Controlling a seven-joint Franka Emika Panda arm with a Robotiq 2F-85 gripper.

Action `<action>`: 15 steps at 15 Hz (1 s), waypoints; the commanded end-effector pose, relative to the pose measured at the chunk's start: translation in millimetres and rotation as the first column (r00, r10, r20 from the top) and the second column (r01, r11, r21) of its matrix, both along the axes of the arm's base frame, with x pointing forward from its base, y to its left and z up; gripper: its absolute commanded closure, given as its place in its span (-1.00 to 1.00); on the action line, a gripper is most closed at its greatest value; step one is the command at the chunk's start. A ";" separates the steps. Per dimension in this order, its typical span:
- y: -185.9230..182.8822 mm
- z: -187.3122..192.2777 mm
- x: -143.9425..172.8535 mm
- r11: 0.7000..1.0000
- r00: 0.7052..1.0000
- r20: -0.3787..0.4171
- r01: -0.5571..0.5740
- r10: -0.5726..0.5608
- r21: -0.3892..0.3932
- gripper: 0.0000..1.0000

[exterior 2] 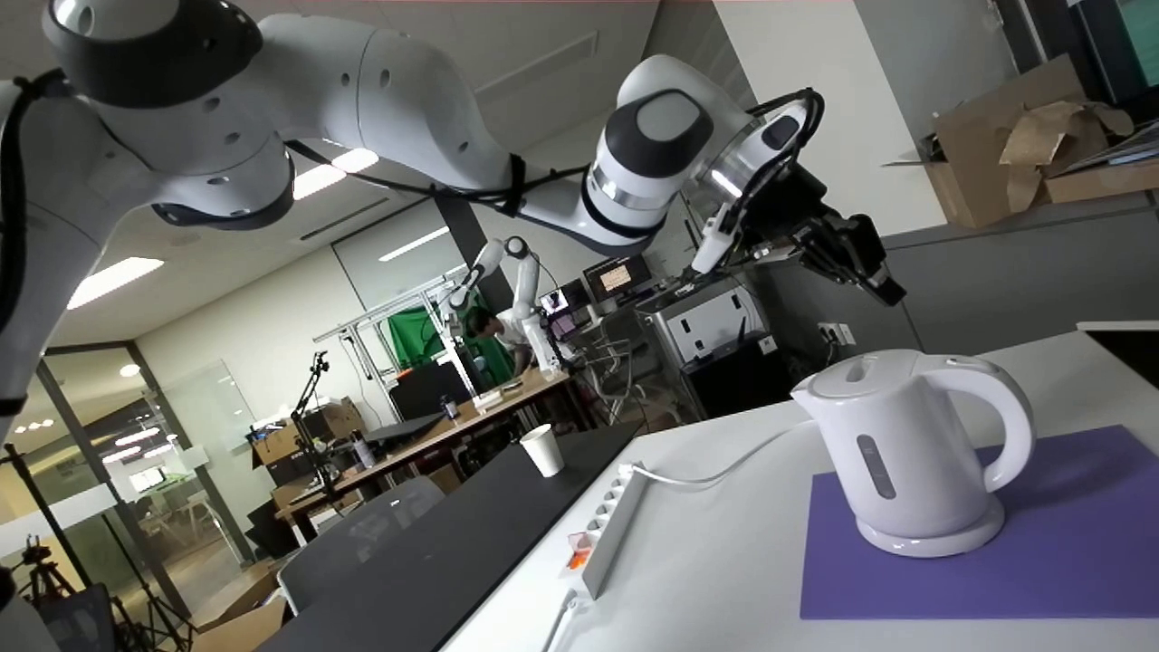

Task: Turn on the white kettle

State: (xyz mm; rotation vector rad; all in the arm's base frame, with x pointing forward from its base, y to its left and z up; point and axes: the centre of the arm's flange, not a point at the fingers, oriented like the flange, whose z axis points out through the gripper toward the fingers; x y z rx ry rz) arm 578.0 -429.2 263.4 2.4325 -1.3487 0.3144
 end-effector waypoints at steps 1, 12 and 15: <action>22.9 40.2 -12.8 0.998 0.995 -0.087 -0.045 0.042 -0.031 0.75; 105.0 104.7 -28.8 0.905 0.816 -0.397 -0.350 0.421 0.240 -0.87; 132.6 106.6 -38.1 0.844 0.724 -0.435 -0.440 0.535 0.306 -1.00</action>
